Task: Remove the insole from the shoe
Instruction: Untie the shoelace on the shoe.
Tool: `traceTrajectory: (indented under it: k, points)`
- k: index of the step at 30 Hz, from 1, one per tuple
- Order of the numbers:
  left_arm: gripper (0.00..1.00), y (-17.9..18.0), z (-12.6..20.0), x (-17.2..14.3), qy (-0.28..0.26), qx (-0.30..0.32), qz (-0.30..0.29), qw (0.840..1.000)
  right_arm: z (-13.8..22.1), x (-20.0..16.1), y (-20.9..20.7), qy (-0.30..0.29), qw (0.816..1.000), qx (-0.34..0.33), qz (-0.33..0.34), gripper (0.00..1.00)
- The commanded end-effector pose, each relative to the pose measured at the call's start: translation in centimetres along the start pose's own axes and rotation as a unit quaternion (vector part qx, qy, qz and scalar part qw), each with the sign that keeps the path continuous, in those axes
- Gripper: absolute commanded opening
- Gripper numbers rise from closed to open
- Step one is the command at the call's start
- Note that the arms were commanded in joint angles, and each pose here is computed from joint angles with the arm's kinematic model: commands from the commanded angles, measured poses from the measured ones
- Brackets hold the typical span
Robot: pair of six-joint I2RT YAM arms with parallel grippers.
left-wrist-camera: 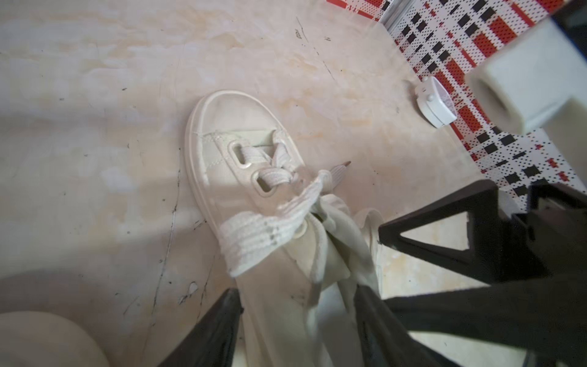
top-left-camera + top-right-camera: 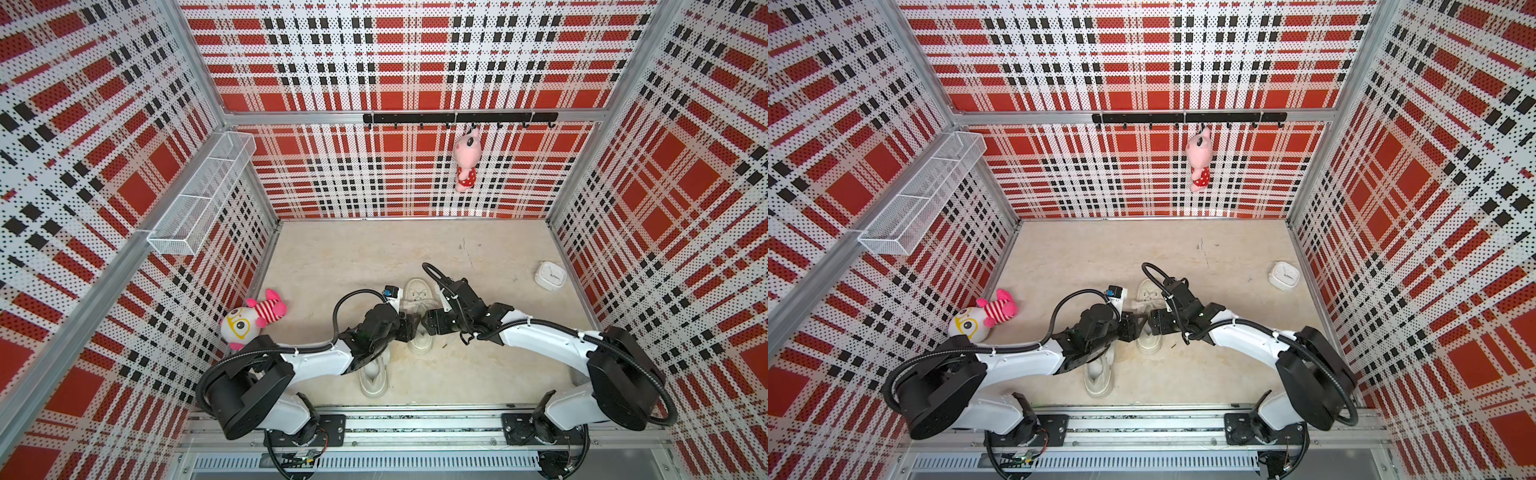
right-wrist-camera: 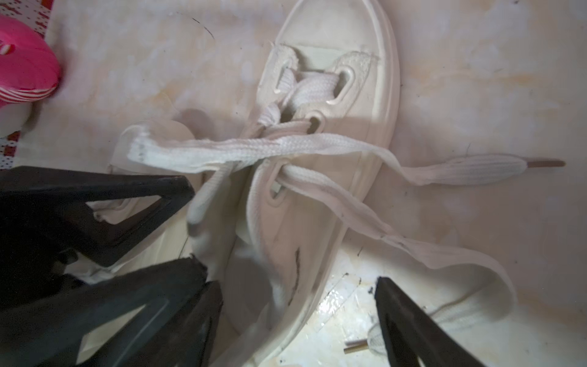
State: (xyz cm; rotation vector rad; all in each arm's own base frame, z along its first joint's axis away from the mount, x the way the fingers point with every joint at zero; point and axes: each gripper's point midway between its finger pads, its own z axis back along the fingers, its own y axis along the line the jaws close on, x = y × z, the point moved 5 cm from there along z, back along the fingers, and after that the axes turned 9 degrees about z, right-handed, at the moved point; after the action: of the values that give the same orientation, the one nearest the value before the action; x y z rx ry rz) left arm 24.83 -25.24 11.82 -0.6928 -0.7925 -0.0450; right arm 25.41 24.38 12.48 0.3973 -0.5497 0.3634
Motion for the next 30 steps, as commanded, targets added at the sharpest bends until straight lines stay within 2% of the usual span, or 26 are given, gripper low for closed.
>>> traceTrajectory:
  k: [1,5,8,11,17,20,25,27,30]
  points:
    - [0.59,-0.4,-0.9,0.3,-0.001,0.009,0.002,1.0,-0.4,1.7,0.3,-0.029,0.999,-0.012,-0.015,0.75]
    - [0.51,0.8,-1.6,0.1,-0.007,0.051,0.008,0.999,-0.6,2.2,-0.5,-0.036,0.998,-0.049,-0.018,0.69]
    - [0.42,2.2,-2.0,0.1,-0.008,0.099,0.004,0.995,-0.4,2.1,-1.7,-0.029,0.994,-0.101,-0.012,0.64]
    - [0.23,3.1,-1.9,0.4,-0.016,0.137,-0.009,0.99,-0.1,1.8,-3.4,-0.014,0.987,-0.159,-0.001,0.55]
    - [0.0,3.9,-1.2,1.4,-0.03,0.134,0.002,0.99,0.8,0.6,-6.7,0.032,0.967,-0.251,0.019,0.19]
    - [0.0,4.4,-0.8,1.8,-0.038,0.11,0.035,0.993,2.0,0.0,-8.5,0.047,0.955,-0.291,0.02,0.03]
    - [0.0,5.3,-0.4,2.2,-0.05,0.108,0.057,0.991,4.5,-0.6,-11.5,0.045,0.944,-0.328,-0.008,0.02]
    - [0.0,5.2,-0.6,2.2,-0.048,0.104,0.056,0.992,5.2,-0.5,-12.0,0.048,0.941,-0.335,0.002,0.02]
    - [0.0,4.3,-1.1,2.1,-0.039,0.079,0.05,0.995,5.0,0.3,-11.2,0.036,0.952,-0.303,0.009,0.04]
